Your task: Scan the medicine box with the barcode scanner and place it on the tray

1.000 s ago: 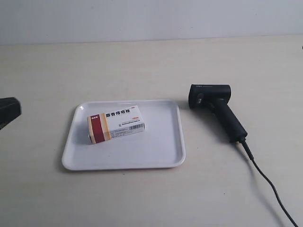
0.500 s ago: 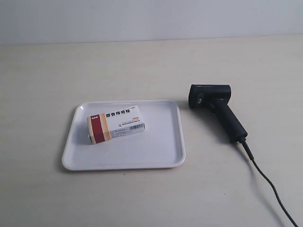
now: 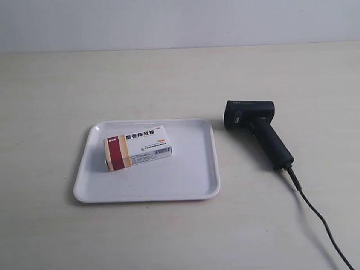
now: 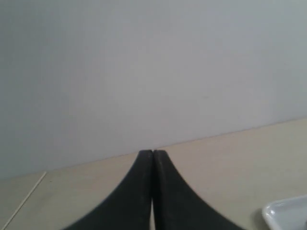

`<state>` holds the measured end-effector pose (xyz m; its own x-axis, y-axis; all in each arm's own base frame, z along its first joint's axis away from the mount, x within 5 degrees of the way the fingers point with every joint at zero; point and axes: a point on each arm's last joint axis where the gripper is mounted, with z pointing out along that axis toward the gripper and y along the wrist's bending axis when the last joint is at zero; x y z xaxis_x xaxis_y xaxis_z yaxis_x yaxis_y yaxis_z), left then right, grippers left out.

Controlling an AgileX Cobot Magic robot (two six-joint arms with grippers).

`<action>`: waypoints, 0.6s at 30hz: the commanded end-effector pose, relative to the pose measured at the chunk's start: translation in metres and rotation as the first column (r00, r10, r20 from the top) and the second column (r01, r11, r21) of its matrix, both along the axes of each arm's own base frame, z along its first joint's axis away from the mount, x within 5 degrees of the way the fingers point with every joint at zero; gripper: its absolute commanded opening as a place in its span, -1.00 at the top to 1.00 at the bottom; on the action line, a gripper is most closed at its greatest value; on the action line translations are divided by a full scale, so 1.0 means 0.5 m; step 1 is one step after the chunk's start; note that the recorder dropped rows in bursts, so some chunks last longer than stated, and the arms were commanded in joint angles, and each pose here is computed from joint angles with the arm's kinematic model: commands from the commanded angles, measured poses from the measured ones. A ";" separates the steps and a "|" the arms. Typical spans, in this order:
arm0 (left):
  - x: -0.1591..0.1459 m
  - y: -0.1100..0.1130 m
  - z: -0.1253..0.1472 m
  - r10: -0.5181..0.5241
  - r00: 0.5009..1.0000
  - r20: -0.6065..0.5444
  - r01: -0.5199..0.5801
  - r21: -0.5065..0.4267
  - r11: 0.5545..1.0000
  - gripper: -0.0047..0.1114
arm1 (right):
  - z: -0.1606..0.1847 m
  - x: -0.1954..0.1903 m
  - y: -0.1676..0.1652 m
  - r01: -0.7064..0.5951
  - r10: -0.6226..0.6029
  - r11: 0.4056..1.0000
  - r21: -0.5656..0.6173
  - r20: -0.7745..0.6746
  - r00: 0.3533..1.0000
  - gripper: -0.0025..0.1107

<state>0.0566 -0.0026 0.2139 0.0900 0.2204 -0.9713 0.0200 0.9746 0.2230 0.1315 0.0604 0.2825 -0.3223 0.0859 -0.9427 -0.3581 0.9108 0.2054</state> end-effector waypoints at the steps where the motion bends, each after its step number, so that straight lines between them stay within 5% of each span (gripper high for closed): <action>1: -0.001 -0.002 -0.001 -0.001 1.000 0.004 0.001 -0.043 0.999 0.90 | -0.001 -0.002 0.000 -0.001 0.000 1.000 0.007 0.001 1.000 0.95; 5: -0.001 -0.006 -0.002 -0.022 1.000 -0.001 0.022 -0.015 1.000 0.90 | -0.001 -0.002 0.000 -0.001 0.000 1.000 0.007 0.001 1.000 0.95; 9: -0.001 0.003 -0.002 0.012 1.000 -0.004 -0.013 -0.173 0.985 0.90 | -0.001 -0.002 0.000 -0.001 0.000 1.000 0.007 0.001 1.000 0.95; 16: -0.001 0.000 -0.002 -0.005 1.000 -0.004 0.004 -0.182 0.983 0.90 | -0.001 -0.002 0.000 -0.001 0.000 1.000 0.007 0.001 1.000 0.95; 18: -0.001 0.007 -0.002 0.028 1.000 -0.008 -0.029 -0.248 0.968 0.90 | 0.000 -0.002 0.000 -0.001 0.001 1.000 0.006 0.003 1.000 0.95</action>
<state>0.0565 -0.0028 0.2140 0.0850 0.0226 -0.9961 0.0294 0.9992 0.0252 0.1315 0.0604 0.2825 -0.3223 0.0859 -0.9427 -0.3581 0.9108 0.2054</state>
